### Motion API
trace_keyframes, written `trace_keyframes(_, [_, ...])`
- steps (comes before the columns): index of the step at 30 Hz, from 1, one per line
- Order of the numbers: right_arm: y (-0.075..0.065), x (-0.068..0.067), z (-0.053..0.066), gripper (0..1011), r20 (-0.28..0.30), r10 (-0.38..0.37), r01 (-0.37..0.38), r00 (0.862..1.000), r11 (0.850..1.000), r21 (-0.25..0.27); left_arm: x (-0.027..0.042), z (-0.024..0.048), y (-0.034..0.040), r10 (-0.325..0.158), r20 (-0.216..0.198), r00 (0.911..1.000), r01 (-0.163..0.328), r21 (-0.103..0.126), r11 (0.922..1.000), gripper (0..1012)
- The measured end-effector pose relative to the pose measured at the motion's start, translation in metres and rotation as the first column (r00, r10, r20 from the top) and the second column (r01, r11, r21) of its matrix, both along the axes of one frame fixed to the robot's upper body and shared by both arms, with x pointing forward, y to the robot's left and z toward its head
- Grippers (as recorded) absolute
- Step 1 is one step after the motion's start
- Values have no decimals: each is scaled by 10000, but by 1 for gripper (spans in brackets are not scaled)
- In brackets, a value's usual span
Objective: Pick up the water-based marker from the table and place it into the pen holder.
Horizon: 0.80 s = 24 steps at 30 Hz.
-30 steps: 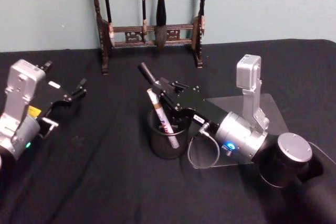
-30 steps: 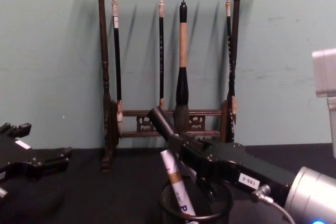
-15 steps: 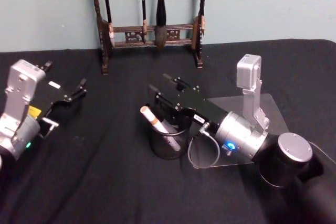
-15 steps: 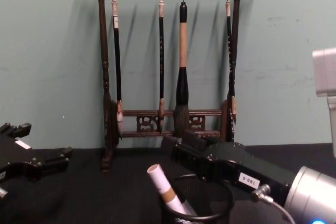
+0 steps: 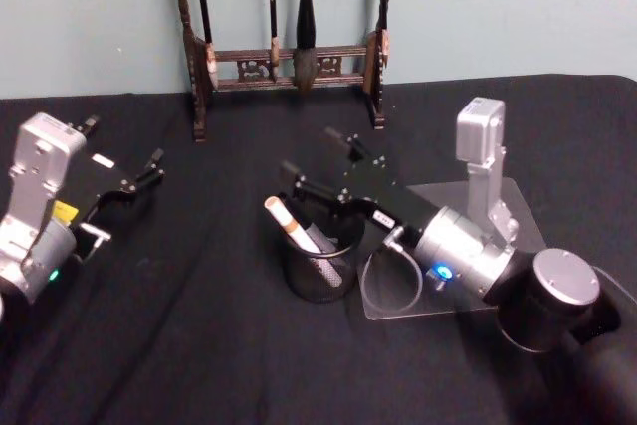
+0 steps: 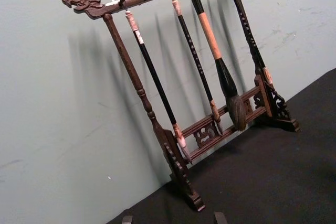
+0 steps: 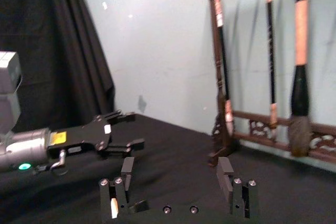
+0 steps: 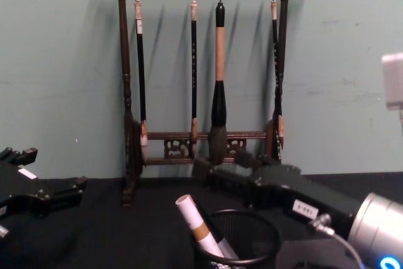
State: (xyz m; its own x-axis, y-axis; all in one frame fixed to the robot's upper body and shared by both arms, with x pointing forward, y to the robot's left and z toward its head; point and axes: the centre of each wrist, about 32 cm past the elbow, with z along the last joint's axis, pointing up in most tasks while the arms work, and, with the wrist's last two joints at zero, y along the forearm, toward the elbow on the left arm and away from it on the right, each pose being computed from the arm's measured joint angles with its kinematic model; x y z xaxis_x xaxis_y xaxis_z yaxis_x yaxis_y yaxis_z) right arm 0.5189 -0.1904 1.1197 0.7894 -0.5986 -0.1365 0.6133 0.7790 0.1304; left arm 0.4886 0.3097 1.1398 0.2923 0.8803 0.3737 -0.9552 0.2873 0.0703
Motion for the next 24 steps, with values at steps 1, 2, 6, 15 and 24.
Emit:
trace_keyframes(1, [-21,-3,31,984,63,-140,140,9999,9999,9,0,0,0,1,0,10000,-1,0,10000,1001])
trace_keyframes(2, [-33,-4,47,1002,97,-224,224,9997,9997,13,0,0,0,0,0,10000,0,0,10000,1001])
trace_keyframes(6, [-122,-8,137,1000,336,-708,710,9969,9975,-48,0,0,0,0,0,10000,0,0,10000,1001])
trace_keyframes(15, [-539,-47,246,1000,895,-2771,2861,9567,9517,-1112,0,0,0,0,0,10000,0,0,10000,1001])
trace_keyframes(24, [-808,-102,137,1000,1318,-4011,4219,9065,8730,-2448,0,0,0,1,1,10000,-1,0,10000,1001])
